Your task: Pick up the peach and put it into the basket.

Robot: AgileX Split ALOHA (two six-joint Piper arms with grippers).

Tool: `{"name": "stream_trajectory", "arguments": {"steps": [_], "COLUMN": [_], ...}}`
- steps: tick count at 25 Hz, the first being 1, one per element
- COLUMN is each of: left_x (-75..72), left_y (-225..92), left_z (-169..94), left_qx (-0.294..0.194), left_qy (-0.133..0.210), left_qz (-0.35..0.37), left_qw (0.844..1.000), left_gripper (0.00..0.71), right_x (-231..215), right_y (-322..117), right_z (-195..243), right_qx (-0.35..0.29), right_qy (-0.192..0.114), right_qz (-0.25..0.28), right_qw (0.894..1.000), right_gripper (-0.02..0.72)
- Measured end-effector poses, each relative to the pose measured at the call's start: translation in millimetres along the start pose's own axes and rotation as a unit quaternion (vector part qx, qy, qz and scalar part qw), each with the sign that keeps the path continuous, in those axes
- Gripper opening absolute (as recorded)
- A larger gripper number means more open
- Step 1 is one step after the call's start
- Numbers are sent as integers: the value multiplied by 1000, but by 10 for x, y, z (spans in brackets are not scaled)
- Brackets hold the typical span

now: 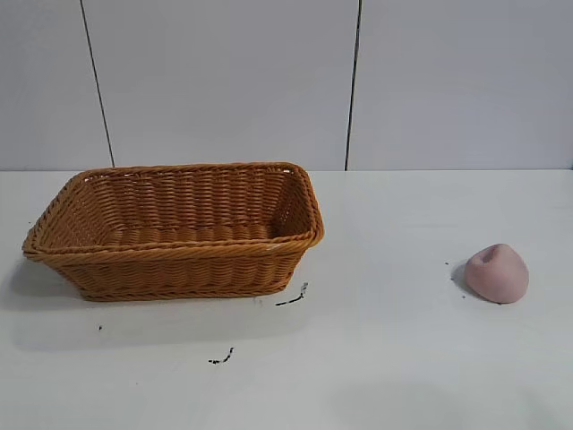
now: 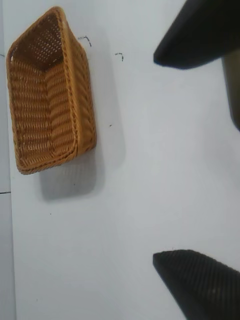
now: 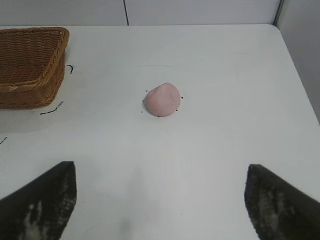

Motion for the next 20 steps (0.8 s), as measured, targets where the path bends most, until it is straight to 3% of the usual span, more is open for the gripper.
{"name": "stream_trajectory", "arguments": {"steps": [6, 10, 15, 20], "left_x": [0, 0, 0, 0], "left_y": [0, 0, 0, 0], "left_z": [0, 0, 0, 0], "left_qx": [0, 0, 0, 0], "left_qy": [0, 0, 0, 0], "left_qz": [0, 0, 0, 0], "left_qw": [1000, 1000, 1000, 1000], "left_gripper": [694, 694, 694, 694], "right_x": [80, 116, 192, 322], "right_y": [567, 834, 921, 755], "right_z": [465, 1034, 1931, 2692], "right_qx": [82, 161, 258, 347], "right_qy": [-10, -20, -13, 0], "right_qz": [2, 0, 1, -6], "right_qw": [997, 987, 966, 938], "right_gripper": [638, 684, 688, 689]}}
Point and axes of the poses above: a point on each arm's last joint axis where the gripper is mounted, z pointing out along that axis toward the gripper, x along the wrist's bending axis when the last joint is at zero, y = z × x, the point moved 8 cm from there along z, pointing out along that axis toward the gripper, and after that the axes turned 6 degrees about z, right-handed, at the moved point
